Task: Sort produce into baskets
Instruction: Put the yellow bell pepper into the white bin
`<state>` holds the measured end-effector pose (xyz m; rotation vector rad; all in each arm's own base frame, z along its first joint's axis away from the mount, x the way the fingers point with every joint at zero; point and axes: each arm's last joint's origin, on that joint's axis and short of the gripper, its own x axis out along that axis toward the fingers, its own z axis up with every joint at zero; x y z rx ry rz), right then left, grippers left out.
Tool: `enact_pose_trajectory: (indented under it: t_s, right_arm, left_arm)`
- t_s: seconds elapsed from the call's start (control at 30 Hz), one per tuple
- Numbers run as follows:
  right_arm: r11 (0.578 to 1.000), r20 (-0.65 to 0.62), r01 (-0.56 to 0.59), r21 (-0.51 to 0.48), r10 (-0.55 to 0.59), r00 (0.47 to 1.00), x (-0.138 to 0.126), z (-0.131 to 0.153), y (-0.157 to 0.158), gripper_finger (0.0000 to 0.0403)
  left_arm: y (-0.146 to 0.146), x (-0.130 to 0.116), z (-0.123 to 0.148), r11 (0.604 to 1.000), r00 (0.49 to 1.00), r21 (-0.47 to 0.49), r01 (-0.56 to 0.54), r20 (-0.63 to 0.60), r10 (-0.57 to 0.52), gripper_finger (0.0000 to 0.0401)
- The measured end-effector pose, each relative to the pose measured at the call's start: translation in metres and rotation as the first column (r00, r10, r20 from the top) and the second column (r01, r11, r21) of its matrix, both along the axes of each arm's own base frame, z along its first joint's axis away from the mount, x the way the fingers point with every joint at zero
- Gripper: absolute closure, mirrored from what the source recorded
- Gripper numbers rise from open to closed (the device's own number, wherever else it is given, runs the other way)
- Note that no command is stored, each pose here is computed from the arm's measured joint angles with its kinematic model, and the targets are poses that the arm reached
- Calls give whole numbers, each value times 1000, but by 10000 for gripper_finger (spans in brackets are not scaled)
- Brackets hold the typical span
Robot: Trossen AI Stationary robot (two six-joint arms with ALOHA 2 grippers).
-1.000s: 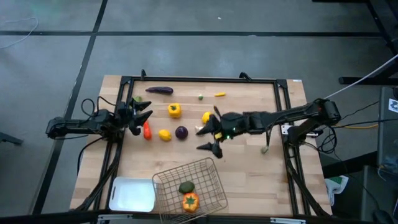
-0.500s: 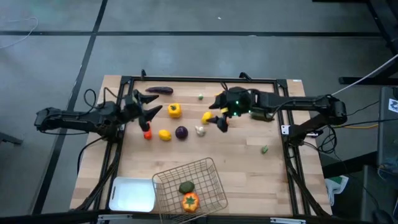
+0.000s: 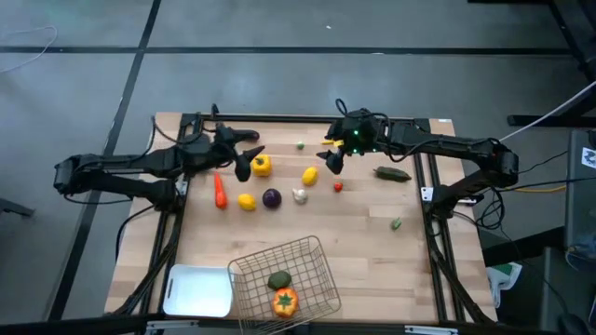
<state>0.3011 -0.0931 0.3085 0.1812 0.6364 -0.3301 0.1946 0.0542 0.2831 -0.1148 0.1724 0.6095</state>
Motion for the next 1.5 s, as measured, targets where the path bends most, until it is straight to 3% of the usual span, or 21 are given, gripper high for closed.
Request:
enact_pose_trajectory:
  t_s: [0.4, 0.83, 1.23, 1.5]
  right_arm:
    - [1000, -1, 6, -7, -6, 1000, 0, 0, 1, 88]
    - [1000, 0, 5, -6, -5, 1000, 0, 0, 1, 88]
    - [1000, 0, 5, -6, -5, 1000, 0, 0, 1, 88]
    - [1000, 0, 4, -6, -4, 1000, 0, 0, 1, 88]
  left_arm:
    - [28, 16, -34, 990, 990, -134, -30, -142, 11, 131]
    - [35, 17, -44, 988, 976, -144, -60, -218, 27, 130]
    - [38, 10, -53, 977, 955, -200, -73, -295, 11, 40]
    - [36, 8, -57, 969, 944, -229, -89, -329, 9, 29]
